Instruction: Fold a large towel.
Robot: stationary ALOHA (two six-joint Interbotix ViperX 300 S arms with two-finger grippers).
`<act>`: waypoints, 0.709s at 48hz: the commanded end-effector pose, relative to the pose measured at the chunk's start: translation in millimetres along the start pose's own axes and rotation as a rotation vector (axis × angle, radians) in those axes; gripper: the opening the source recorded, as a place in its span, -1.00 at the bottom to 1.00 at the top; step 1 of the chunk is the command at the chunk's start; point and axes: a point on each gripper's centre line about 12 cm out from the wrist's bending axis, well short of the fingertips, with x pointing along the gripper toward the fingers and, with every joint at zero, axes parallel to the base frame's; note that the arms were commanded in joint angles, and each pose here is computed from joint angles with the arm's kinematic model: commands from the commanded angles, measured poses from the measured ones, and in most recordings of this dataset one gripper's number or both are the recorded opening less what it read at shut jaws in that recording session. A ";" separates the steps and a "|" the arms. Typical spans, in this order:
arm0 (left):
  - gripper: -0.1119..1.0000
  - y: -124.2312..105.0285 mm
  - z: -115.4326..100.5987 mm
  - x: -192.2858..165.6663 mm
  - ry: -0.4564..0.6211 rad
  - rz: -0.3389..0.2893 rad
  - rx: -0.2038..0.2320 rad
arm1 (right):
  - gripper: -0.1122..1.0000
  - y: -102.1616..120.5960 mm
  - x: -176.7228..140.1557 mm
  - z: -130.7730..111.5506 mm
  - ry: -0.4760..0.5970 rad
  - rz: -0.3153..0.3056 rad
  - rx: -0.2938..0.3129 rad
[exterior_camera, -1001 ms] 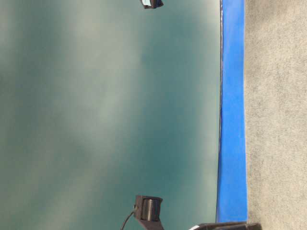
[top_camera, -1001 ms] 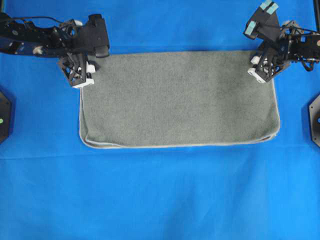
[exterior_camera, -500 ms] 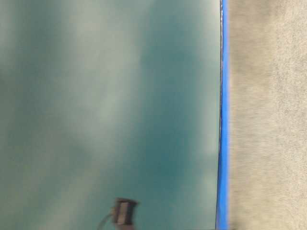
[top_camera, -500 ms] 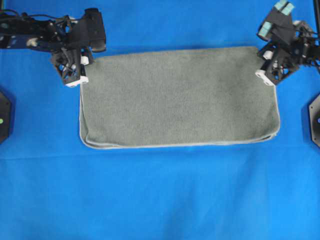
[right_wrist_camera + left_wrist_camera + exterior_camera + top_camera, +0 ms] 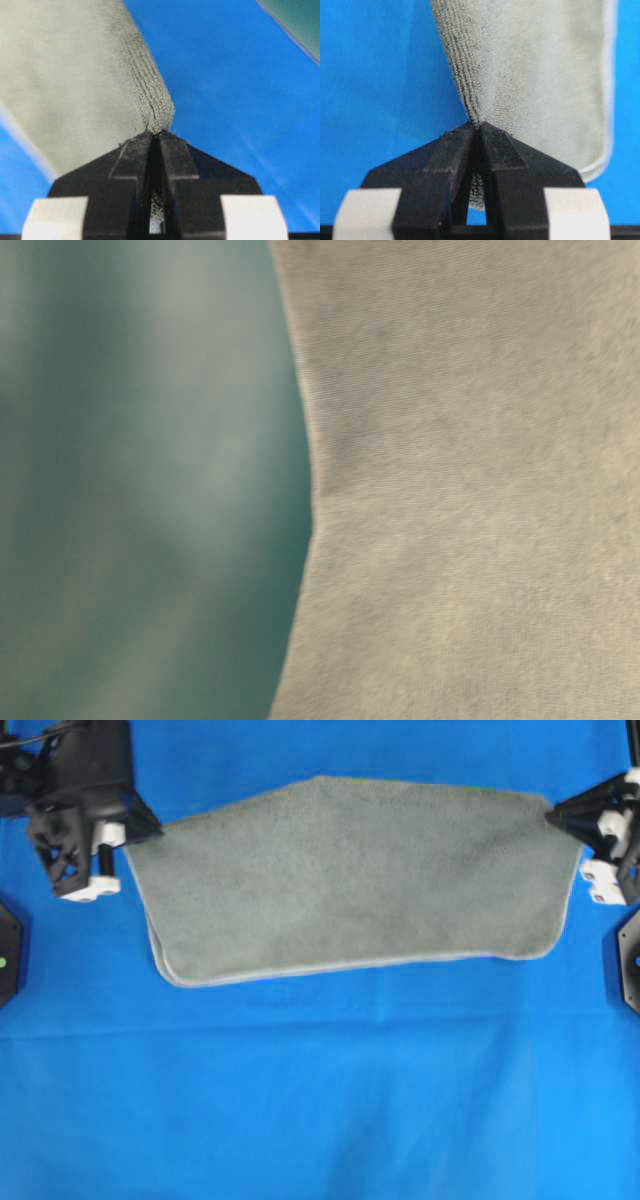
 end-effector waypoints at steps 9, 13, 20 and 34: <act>-0.76 -33.9 16.3 -15.2 -0.097 -0.078 0.009 | -0.76 -16.0 -2.7 27.4 -0.083 -0.095 0.000; -0.76 -56.1 28.3 -17.7 -0.172 -0.132 0.038 | -0.76 -33.3 -1.4 42.2 -0.110 -0.186 0.026; -0.76 -98.9 49.1 -18.4 -0.296 -0.232 0.123 | -0.76 -58.5 4.6 76.8 -0.201 -0.278 0.068; -0.76 -174.9 94.1 -17.5 -0.446 -0.365 0.318 | -0.76 -61.3 49.2 145.4 -0.340 -0.208 0.056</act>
